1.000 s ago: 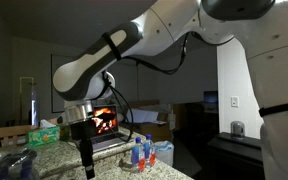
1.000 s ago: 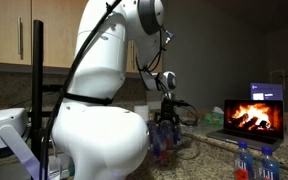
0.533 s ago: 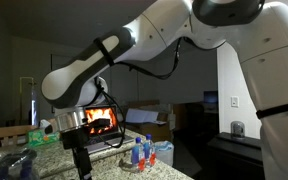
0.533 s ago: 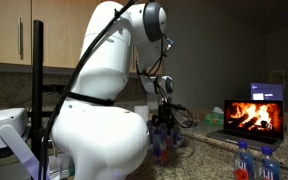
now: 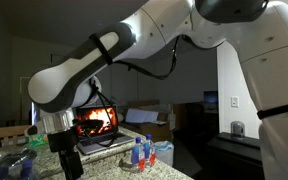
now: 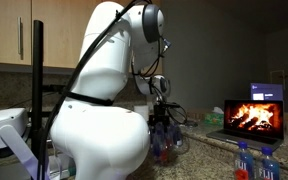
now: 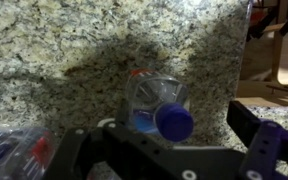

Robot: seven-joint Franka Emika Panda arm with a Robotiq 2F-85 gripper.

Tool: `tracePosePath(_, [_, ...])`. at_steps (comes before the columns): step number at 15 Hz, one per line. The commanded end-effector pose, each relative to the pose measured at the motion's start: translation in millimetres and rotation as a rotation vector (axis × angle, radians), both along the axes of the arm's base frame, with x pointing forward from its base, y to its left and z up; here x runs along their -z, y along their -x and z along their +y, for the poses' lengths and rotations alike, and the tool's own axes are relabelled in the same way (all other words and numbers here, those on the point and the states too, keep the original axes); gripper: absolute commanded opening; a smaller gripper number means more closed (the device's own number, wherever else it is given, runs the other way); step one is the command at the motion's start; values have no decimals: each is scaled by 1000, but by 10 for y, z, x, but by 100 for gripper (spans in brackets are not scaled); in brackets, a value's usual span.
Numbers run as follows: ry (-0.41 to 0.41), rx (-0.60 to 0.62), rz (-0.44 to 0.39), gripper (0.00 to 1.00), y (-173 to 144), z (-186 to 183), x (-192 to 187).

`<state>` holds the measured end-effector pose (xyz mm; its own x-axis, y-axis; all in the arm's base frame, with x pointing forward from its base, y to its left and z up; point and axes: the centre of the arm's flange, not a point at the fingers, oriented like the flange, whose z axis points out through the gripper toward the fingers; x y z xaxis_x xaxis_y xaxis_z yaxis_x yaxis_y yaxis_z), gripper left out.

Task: Move the three bottles to the right

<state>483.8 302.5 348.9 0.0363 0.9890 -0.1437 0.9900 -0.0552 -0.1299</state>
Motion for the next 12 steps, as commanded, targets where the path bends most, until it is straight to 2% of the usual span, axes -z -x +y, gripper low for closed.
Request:
tracePosePath(1, [-10, -84, -59, 100, 35, -24, -2])
tracePosePath(3, [-15, -107, -65, 97, 35, -18, 9])
tracePosePath(4, [-15, -119, -65, 73, 40, -12, 19])
tracePosePath(6, [-7, -137, -65, 71, 46, 0, 39])
tracePosePath(12, [-16, -152, -52, 31, 50, 18, 64])
